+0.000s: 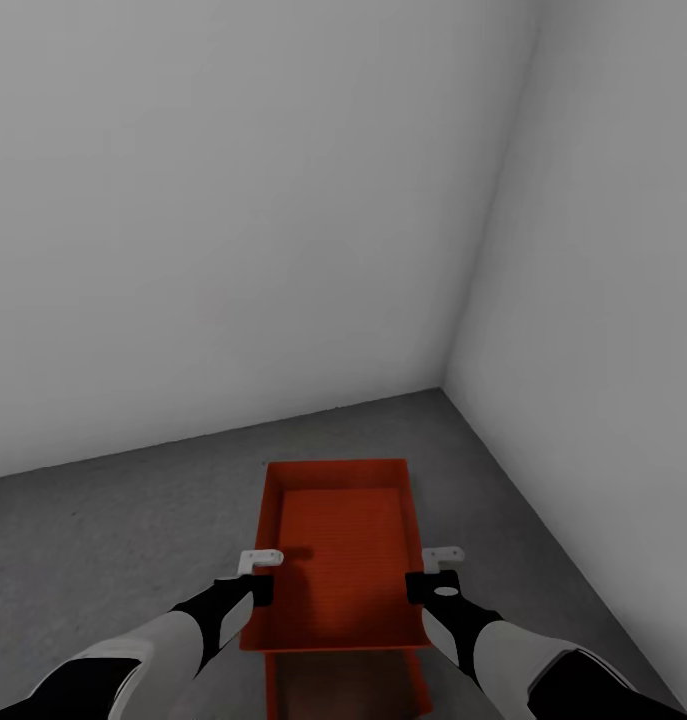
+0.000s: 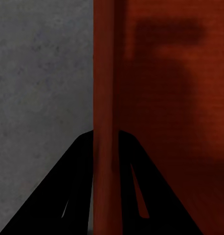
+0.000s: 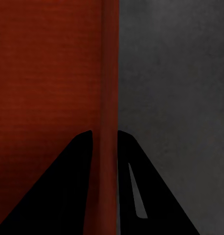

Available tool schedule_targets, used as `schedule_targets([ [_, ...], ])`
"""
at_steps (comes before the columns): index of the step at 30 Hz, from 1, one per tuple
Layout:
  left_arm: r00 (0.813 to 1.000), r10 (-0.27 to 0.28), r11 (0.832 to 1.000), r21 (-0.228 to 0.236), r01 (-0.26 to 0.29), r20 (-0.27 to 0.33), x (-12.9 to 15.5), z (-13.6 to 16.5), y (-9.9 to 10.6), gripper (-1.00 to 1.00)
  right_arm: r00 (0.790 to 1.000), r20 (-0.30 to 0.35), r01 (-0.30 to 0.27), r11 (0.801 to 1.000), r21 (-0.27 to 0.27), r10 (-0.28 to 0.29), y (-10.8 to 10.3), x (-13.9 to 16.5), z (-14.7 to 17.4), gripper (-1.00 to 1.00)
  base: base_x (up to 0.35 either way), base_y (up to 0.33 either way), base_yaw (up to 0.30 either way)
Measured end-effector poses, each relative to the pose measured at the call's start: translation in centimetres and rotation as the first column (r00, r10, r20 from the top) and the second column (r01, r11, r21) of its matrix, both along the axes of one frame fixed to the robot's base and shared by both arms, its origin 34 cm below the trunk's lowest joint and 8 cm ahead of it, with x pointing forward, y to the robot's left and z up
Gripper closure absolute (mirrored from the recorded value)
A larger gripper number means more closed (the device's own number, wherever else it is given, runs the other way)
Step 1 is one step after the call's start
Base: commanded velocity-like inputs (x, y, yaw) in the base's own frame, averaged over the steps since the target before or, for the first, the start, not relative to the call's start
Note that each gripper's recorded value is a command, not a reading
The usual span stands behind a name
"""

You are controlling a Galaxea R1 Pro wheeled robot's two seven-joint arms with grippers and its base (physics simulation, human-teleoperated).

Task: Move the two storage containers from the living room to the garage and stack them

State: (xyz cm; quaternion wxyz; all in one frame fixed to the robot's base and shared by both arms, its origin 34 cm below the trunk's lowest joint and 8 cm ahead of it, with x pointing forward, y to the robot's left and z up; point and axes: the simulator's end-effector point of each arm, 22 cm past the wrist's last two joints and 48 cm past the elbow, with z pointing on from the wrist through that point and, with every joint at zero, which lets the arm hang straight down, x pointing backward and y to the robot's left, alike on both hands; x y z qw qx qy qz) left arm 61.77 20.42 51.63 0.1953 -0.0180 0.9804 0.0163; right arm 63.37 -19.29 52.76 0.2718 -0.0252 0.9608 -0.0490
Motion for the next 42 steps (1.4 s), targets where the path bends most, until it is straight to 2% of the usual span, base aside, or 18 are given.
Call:
schedule_targets([
  [42,1.000,0.000,1.000,-0.001,0.000,-0.003,-0.06,-0.02,-0.02,1.00,1.000,-0.003,0.000,1.000,0.001,0.000,-0.01,-0.03,-0.03,1.00,0.000,0.000,0.000],
])
